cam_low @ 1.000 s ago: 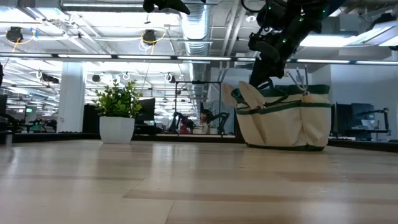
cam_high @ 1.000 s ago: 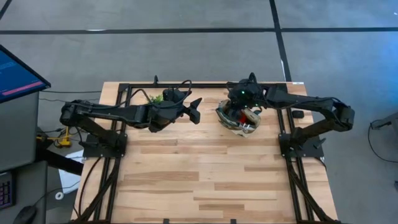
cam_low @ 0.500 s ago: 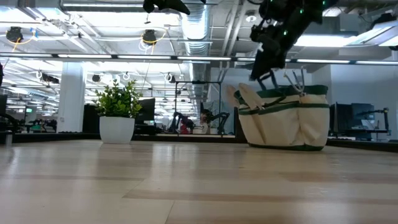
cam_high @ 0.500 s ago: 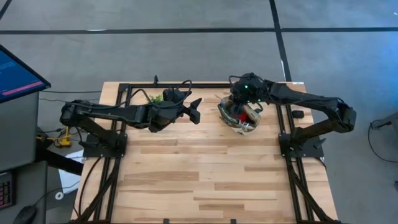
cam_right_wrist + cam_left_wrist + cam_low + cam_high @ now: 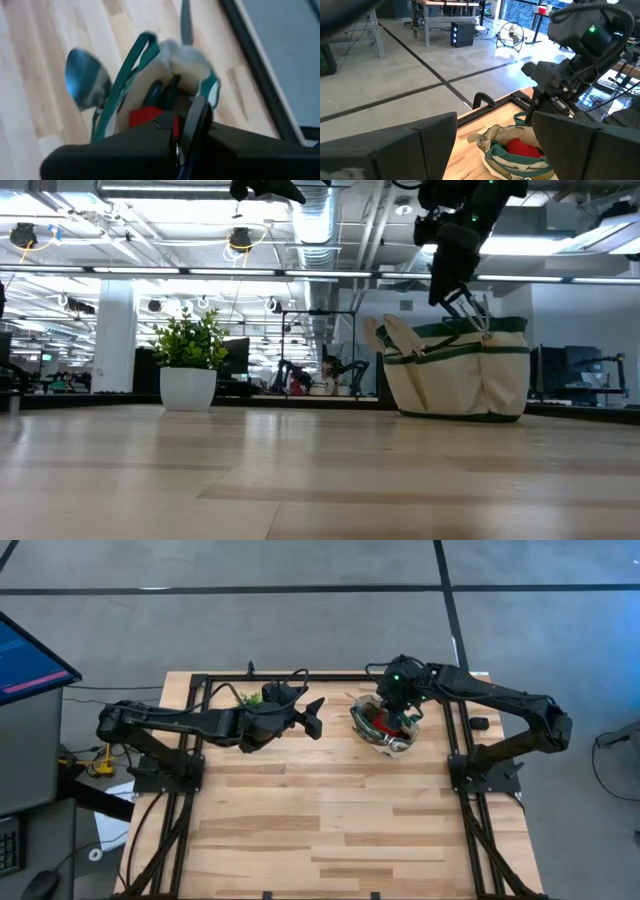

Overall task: Pick & Place Garden tools in Gardening bag
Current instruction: Put the shear scissor into the gardening bag

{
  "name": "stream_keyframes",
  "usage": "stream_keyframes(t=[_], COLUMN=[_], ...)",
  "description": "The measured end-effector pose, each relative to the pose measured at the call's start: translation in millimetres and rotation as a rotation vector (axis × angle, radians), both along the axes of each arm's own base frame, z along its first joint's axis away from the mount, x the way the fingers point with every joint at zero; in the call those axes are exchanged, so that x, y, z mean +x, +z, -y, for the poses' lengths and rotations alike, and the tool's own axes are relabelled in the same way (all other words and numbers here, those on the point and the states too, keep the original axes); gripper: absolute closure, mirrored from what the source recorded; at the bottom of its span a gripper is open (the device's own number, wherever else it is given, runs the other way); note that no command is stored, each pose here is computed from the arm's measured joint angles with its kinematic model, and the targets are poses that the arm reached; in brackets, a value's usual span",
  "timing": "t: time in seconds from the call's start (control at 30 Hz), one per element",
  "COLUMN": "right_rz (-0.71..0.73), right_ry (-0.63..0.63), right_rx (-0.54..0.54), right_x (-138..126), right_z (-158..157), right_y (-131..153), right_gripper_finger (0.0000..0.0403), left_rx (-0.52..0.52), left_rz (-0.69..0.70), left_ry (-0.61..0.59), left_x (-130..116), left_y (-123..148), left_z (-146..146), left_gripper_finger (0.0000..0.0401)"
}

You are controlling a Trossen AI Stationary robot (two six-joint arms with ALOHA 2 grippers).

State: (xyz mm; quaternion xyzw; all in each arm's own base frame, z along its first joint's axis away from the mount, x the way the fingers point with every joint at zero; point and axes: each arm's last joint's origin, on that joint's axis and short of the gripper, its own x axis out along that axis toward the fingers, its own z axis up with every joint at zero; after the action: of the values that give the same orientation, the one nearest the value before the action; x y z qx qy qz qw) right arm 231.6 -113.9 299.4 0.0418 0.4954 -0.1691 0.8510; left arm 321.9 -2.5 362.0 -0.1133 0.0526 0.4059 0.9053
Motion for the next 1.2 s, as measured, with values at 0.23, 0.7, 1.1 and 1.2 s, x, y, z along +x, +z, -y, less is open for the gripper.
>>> stream_keyframes(t=[0.23,0.7,1.1,1.2], right_rz=[-0.015,-0.135,-0.097,-0.093], right_ry=[0.009,0.055,0.009,0.001], right_rx=[0.040,0.112,0.057,0.053], right_x=[1,34,30,25], right_z=[-1,10,19,20], right_y=[-3,-55,-47,-43], right_gripper_finger=[0.0397,0.0397,0.0300,0.0271], left_rx=[0.000,0.000,0.000,0.000], left_rz=[0.000,-0.007,-0.010,-0.010], left_ry=[0.000,0.000,0.006,0.006], left_x=[0,0,0,0], left_y=[0,-1,-1,-1], left_z=[0,0,-2,-2], left_gripper_finger=[0.0155,0.0155,0.0155,0.0155])
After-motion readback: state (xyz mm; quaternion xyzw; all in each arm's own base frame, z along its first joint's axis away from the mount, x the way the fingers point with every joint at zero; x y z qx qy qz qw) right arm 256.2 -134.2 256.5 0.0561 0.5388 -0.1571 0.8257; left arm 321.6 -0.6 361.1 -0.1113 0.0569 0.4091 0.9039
